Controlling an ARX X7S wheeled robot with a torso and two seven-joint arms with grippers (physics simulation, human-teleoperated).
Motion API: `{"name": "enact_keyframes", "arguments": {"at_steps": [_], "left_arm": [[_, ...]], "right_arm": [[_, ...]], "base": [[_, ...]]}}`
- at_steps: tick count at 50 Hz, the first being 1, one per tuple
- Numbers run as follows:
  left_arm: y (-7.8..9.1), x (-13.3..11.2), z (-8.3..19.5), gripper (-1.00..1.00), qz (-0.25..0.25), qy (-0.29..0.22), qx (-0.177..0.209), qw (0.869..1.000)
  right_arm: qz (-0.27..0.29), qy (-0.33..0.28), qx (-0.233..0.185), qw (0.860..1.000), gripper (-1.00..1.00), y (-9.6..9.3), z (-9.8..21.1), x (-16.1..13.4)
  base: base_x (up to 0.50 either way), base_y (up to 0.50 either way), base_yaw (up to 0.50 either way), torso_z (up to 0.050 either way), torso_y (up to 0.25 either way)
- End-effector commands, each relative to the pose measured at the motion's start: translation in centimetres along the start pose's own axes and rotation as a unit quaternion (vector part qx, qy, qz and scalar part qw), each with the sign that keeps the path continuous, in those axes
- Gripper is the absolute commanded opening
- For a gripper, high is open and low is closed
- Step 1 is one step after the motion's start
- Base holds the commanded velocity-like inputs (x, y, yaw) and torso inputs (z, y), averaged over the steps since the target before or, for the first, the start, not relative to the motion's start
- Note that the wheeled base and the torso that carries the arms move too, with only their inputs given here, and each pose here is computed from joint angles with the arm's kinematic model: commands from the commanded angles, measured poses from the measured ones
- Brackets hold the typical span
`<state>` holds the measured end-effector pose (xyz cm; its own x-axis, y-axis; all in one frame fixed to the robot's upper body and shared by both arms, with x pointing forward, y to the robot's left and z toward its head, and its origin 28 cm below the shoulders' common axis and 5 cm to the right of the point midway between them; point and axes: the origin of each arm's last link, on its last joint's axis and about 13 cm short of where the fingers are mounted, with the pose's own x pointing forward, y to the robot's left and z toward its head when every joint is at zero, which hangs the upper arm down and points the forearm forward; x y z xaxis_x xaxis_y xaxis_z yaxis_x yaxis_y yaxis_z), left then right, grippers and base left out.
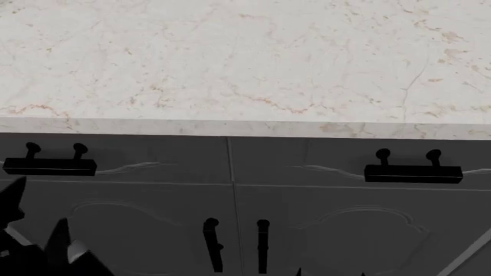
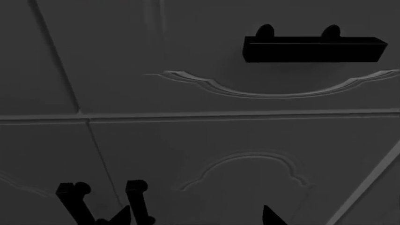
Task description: Open the left drawer.
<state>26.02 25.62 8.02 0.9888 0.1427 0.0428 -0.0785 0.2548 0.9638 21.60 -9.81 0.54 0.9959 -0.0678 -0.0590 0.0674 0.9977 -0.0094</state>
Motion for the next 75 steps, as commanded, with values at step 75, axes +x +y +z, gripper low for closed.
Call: {"name": "enact_keyframes", "arguments": {"at_steps": [75], "left_arm": [[0.3,10.0,1.8,1.0,-0.051,0.009,0.168,0.984]], "right_arm": [[0.002,0.0,0.002,1.0,1.0,0.1,0.1,0.2]], "base": [[0.0,0.0,0.0,0.0,0.0]]}}
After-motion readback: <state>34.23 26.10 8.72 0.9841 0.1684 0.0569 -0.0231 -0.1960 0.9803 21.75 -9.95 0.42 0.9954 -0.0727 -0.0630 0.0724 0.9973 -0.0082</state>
